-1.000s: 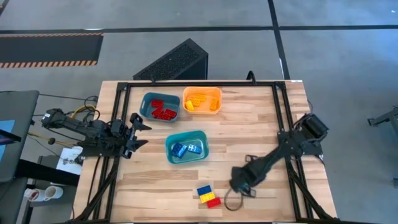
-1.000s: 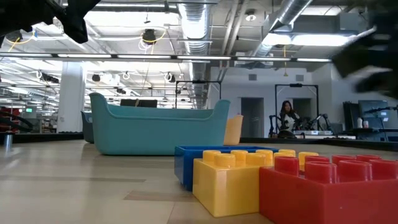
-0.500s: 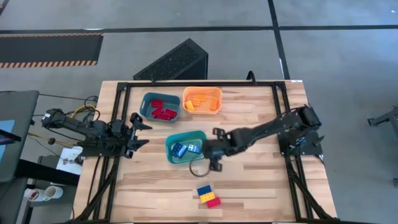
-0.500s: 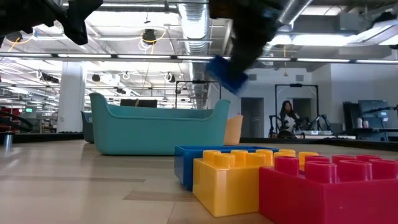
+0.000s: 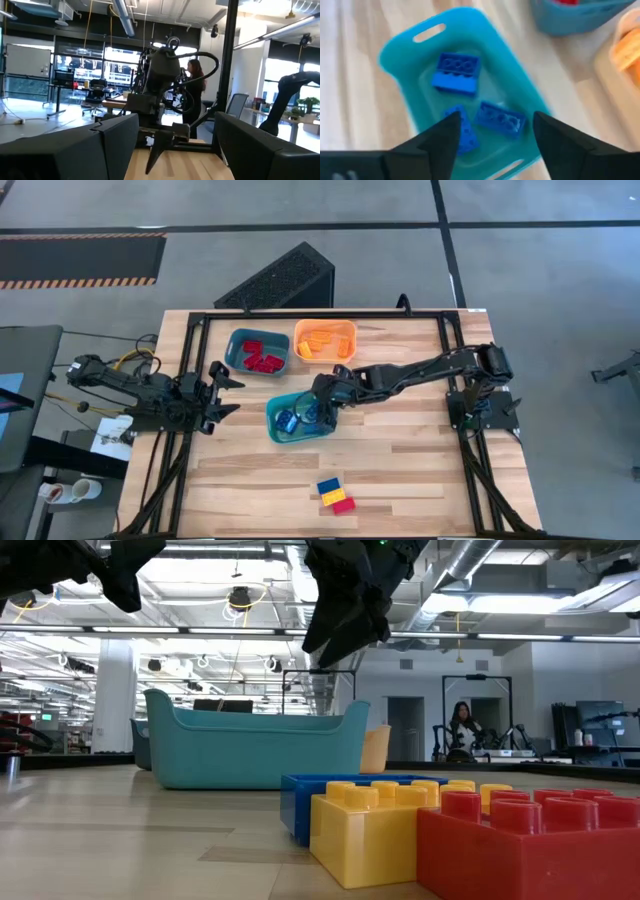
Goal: Sort & place blocks by color
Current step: Put the yellow game piece into the orange bin
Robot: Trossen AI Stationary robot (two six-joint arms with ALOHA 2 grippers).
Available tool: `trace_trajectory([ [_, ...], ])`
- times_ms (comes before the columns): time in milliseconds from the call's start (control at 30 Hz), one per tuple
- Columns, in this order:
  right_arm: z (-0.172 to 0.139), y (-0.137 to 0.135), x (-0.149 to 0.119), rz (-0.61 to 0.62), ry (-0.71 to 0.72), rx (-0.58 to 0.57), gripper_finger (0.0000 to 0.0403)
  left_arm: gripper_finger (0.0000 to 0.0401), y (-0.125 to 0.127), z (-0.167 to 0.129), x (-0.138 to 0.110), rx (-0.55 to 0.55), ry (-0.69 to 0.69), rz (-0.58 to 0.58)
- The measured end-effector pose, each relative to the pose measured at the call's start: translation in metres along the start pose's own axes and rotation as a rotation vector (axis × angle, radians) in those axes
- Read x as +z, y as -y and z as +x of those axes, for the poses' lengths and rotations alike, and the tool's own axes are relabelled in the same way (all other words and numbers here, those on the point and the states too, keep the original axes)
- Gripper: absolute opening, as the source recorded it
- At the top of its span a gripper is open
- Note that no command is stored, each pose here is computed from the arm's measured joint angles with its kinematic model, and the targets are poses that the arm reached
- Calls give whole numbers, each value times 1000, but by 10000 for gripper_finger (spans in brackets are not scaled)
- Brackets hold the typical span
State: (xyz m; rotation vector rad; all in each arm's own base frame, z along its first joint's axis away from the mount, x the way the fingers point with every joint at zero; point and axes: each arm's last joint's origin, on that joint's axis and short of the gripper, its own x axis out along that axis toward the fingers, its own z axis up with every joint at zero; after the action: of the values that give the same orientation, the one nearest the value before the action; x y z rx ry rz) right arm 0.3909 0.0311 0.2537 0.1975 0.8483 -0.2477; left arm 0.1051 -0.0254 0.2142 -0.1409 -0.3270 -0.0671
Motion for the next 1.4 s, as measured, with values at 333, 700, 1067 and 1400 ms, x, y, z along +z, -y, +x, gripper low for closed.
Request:
trace_trajectory([
  [333,-8,-32,-19,66,-74,51,280,251,7,8,-8,-190,-167,76],
  [700,-55,-63,-51,56,-97,-100,190,251,44,53,-32,-348,-437,138],
  [1067,-128,-89,-114,239,217,-100,108,251,88,112,-71,-473,-608,254],
  [1400,-105,-104,-186,404,246,-28,101,251,125,160,-109,-640,-664,274],
])
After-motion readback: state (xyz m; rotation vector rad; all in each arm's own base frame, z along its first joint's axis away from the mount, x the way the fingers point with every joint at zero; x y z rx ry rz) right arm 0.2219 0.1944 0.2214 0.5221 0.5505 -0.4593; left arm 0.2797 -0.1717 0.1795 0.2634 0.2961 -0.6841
